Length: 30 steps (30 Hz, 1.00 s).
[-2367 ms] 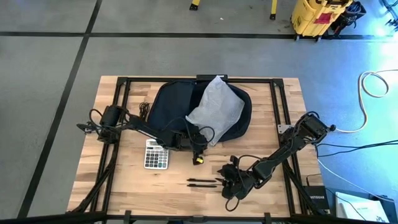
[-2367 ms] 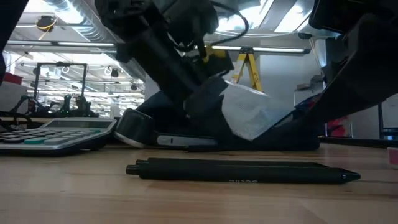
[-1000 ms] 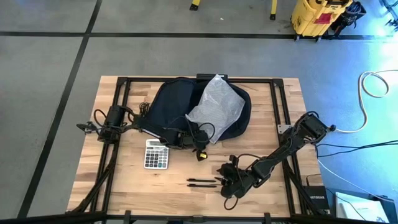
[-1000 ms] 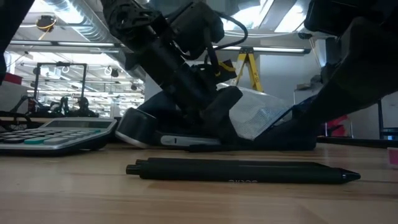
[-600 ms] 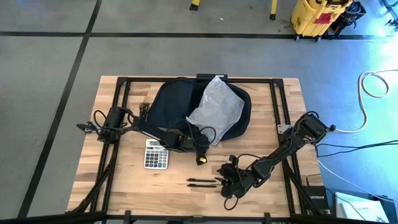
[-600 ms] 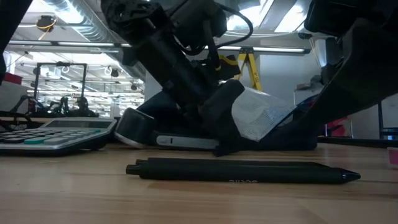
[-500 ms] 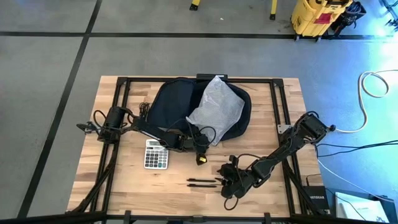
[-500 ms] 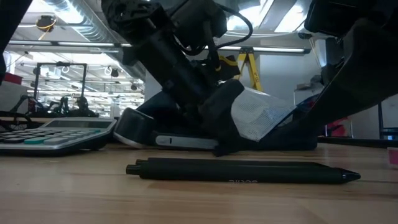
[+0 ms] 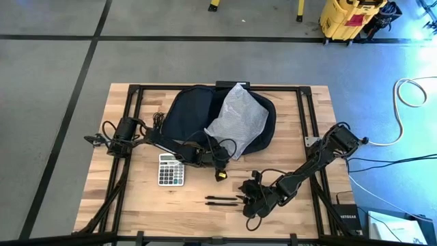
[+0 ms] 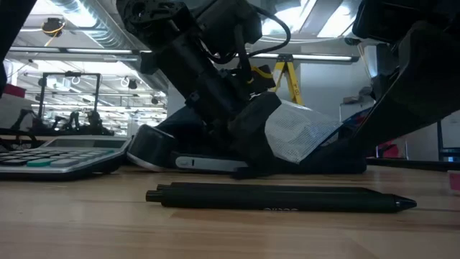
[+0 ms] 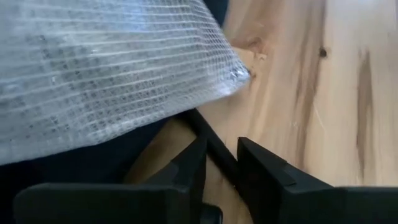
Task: Unpack backpack
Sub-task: Adjust the black pen
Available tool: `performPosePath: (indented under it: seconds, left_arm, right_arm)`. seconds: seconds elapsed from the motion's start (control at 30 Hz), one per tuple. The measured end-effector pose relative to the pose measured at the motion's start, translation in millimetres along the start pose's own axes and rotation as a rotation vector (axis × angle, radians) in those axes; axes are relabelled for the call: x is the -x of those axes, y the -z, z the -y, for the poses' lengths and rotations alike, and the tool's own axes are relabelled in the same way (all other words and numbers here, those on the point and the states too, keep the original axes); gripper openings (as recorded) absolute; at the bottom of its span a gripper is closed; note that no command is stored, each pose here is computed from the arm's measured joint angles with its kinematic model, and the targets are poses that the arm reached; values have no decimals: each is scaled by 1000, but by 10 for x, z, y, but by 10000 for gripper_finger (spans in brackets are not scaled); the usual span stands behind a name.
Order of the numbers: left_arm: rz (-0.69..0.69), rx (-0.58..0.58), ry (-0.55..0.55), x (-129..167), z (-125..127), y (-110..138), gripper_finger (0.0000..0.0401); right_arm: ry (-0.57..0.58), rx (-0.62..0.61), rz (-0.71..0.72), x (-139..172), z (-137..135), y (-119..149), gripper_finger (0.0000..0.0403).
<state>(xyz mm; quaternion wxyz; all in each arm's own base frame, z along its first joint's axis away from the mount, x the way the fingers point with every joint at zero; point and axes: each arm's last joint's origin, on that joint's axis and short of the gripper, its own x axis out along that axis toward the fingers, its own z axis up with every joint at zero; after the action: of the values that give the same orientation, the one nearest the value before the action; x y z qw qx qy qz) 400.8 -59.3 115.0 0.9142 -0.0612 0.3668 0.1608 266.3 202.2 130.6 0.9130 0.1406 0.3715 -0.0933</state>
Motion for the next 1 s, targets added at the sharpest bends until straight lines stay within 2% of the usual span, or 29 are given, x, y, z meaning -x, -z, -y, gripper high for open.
performPosePath:
  seconds: [0.13,0.47,0.7,0.8,1.0]
  left_arm:
    - [7,109,-7,5,9,-19,76]
    - [-8,244,-68,7,13,36,76]
    - [-17,142,-50,10,20,34,76]
    - [-26,144,-34,12,23,34,75]
    - [-32,90,-10,38,83,54,26]
  right_arm:
    - [-2,0,-3,0,0,1,143]
    - [-2,-2,-3,0,0,3,143]
    - [-2,-2,-3,0,0,2,143]
    - [-2,-3,-3,0,0,2,143]
    - [-2,-3,-3,0,0,2,143]
